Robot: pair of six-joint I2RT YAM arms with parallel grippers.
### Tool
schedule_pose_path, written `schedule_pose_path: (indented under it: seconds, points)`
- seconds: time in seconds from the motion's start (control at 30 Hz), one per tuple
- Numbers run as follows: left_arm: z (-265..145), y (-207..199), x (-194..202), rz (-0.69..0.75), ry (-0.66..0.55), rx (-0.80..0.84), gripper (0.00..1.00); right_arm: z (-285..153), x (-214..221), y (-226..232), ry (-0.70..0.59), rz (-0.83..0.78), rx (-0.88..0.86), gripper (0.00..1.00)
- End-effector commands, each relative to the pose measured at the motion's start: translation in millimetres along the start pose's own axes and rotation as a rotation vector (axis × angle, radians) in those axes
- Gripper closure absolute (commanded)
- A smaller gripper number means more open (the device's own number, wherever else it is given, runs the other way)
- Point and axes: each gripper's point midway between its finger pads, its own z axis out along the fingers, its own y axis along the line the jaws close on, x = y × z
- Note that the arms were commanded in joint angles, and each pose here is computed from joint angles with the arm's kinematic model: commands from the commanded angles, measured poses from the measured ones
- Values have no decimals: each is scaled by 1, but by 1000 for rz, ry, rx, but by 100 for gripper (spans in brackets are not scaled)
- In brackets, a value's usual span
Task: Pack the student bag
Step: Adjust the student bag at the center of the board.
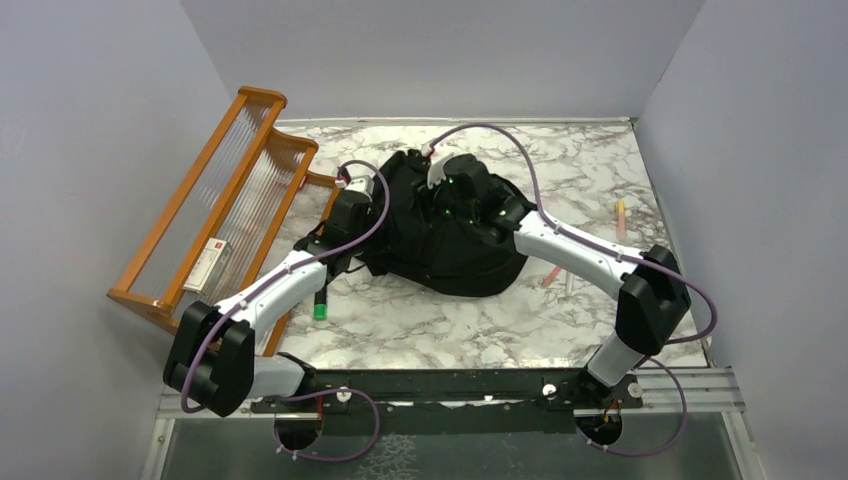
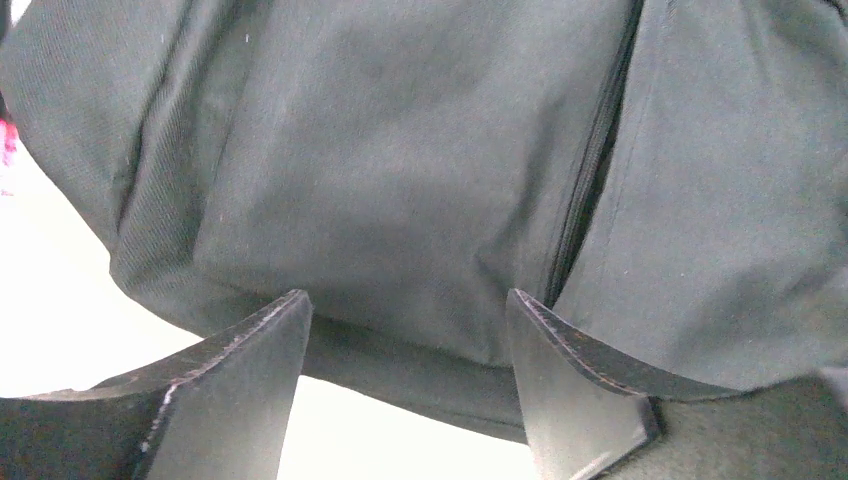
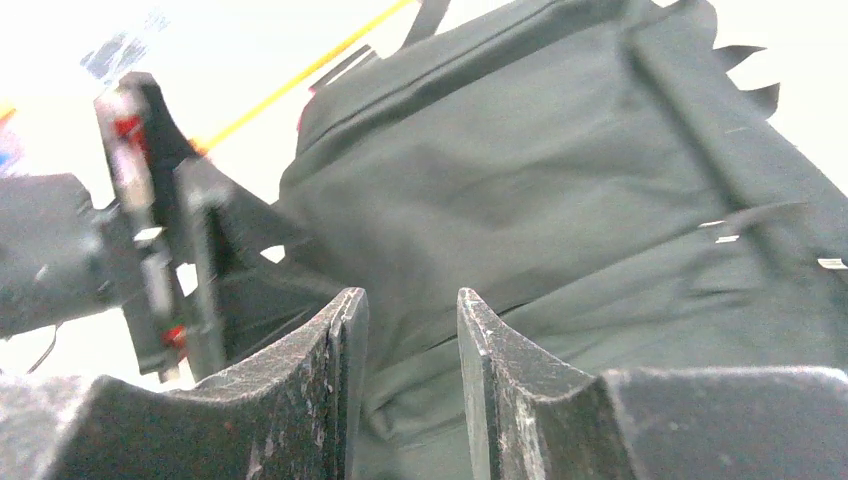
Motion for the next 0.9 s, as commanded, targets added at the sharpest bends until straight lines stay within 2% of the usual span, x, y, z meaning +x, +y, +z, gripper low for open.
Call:
schedule_pose_path:
  seconds: [0.0,0.23,0.37,0.6,0.87]
  points:
    - [2,-7,-29,50,-69,1,26,-17,-31,-73,-36,8,272,57]
    - [3,-16,-38,59,-82,30,25,-16,-17,-157,102,111,442,58]
    - [7,-18,-39,74,-75,35,25,-12,7,-185,216,159,433,62]
    - [14,-25,-39,91,-46,64,25,0,31,-209,335,224,356,62]
    - [18,-30,-44,94,-44,76,25,14,32,-234,335,197,370,57]
